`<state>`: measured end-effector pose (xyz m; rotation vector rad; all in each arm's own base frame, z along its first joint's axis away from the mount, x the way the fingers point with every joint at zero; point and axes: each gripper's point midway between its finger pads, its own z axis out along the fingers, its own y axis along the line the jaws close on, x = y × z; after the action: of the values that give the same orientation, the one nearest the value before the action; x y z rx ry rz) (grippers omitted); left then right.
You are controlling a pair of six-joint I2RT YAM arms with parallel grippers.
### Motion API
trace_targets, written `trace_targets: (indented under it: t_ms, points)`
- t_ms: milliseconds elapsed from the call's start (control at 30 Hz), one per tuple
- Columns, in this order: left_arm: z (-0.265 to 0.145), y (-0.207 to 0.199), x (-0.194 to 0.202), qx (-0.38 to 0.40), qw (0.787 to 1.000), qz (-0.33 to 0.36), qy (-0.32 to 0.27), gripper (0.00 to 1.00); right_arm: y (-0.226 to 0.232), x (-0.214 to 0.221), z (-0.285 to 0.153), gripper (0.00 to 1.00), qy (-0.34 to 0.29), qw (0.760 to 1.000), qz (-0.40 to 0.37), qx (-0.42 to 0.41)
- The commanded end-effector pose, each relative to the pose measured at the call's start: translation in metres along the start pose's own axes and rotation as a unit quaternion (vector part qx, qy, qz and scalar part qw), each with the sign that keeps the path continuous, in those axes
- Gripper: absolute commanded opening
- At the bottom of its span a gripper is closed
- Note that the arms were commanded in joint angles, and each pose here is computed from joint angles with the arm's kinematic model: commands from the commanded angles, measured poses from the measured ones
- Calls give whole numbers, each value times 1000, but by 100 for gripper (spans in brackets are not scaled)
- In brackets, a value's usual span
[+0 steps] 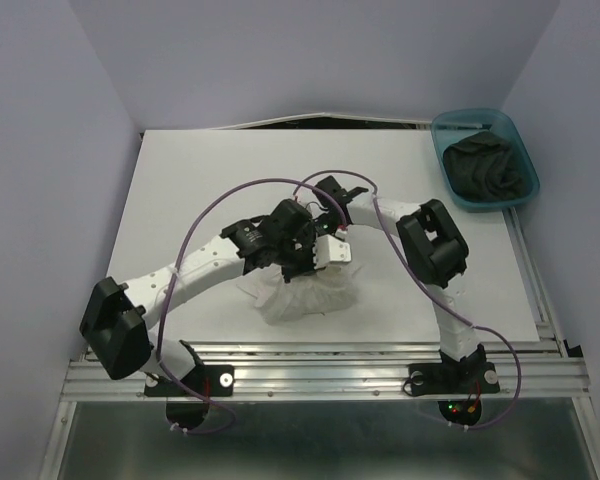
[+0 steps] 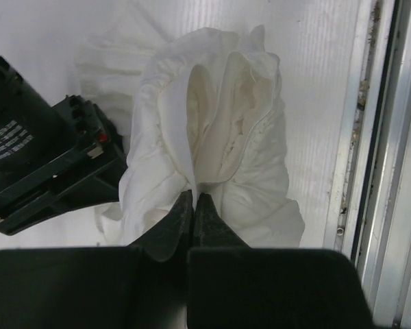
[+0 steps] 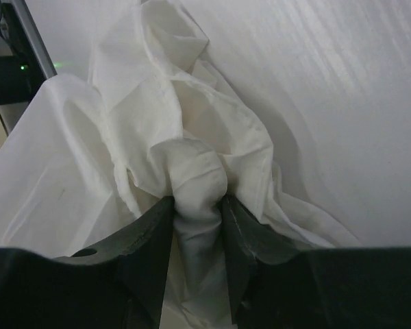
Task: Fold and stack the skirts
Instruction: Fold the skirt
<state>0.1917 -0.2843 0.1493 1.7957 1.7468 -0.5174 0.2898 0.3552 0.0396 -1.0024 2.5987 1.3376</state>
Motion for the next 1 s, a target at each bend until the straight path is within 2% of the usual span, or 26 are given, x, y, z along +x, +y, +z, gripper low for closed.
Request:
trace_targets:
  t_ms: [0,100,333,433,567,667,700,833,967]
  points:
    - [-2,30,-13,-18,1000,-2,-24,0,24,-3,-15,39,-17,999,-21,-32]
    - [9,43,-3,-25,999,-15,-16,0,31,-1,-18,38,-18,999,-18,-43]
    - [34,45,29,-42,999,-30,2,0,36,-7,-22,37,-26,998,-25,-43]
    - [32,55,30,-81,996,-35,-10,0,35,-3,-19,32,-21,998,-17,-48]
    - [20,67,21,-126,991,-24,-33,0,29,3,-15,31,-13,999,-7,-44]
    - [14,67,17,-130,991,-8,-39,0,27,-12,-19,32,-27,999,-22,-23]
    - [14,64,19,-124,992,-6,-35,0,27,-18,-20,32,-32,999,-4,-16]
    - [14,51,18,-84,996,6,-34,0,10,-73,-54,32,-96,995,13,-7]
    - [14,41,22,-64,998,7,-26,0,-1,-103,-71,33,-126,992,21,1]
